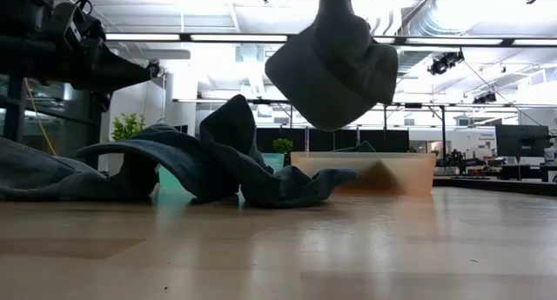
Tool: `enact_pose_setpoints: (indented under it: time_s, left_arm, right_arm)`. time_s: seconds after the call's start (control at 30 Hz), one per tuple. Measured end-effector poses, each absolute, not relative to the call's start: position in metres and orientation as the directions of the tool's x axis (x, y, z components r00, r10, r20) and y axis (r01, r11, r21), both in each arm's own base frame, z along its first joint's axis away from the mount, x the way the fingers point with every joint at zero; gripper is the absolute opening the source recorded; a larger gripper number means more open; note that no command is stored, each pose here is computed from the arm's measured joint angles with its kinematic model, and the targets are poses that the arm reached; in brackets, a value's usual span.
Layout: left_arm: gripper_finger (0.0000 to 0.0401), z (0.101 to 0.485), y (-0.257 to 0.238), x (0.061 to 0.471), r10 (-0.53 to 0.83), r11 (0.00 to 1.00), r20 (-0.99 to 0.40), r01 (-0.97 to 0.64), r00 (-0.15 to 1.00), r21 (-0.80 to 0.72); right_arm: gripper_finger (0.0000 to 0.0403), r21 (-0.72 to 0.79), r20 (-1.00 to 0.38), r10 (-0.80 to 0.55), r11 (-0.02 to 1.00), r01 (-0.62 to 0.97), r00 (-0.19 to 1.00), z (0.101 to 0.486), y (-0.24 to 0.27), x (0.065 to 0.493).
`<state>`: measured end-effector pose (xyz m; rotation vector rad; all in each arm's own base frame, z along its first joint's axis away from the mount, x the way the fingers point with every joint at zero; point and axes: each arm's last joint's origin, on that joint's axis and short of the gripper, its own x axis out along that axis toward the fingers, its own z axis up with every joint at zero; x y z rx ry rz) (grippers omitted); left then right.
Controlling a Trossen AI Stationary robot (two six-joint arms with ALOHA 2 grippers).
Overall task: Pick & Place hat
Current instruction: Put the right gray cap into the green bin
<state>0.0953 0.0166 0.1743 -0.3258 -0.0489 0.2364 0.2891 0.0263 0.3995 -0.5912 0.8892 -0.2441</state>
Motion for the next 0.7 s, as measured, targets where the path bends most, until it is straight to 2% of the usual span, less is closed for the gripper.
enact_pose_setpoints:
  time_s: [0.1,0.3,0.4,0.53,0.7]
  left_arm:
    - [0.0094,0.176,0.016,0.095,0.230,0.909,0.028,-0.204,0.973,-0.363]
    - [0.0240,0.179,0.018,0.095,0.287,0.844,0.060,-0.223,0.956,-0.489]
    - [0.0291,0.181,0.018,0.096,0.281,0.837,0.077,-0.205,0.957,-0.507]
    - [0.0318,0.183,0.019,0.101,0.281,0.834,0.083,-0.201,0.956,-0.513]
    - [0.0312,0.186,0.021,0.113,0.287,0.853,0.098,-0.207,0.953,-0.479]
  right_arm:
    - [0.0000,-0.591,-0.621,-0.437,0.806,-0.022,0.651,0.403,0.023,0.294]
    - [0.0000,-0.627,-0.519,-0.440,0.779,0.024,0.732,0.415,0.017,0.304]
    - [0.0000,-0.627,-0.479,-0.423,0.778,0.037,0.769,0.420,0.013,0.308]
    - [0.0000,-0.625,-0.430,-0.410,0.778,0.062,0.804,0.425,0.006,0.313]
    - [0.0000,-0.621,-0.391,-0.395,0.780,0.078,0.831,0.430,-0.004,0.316]
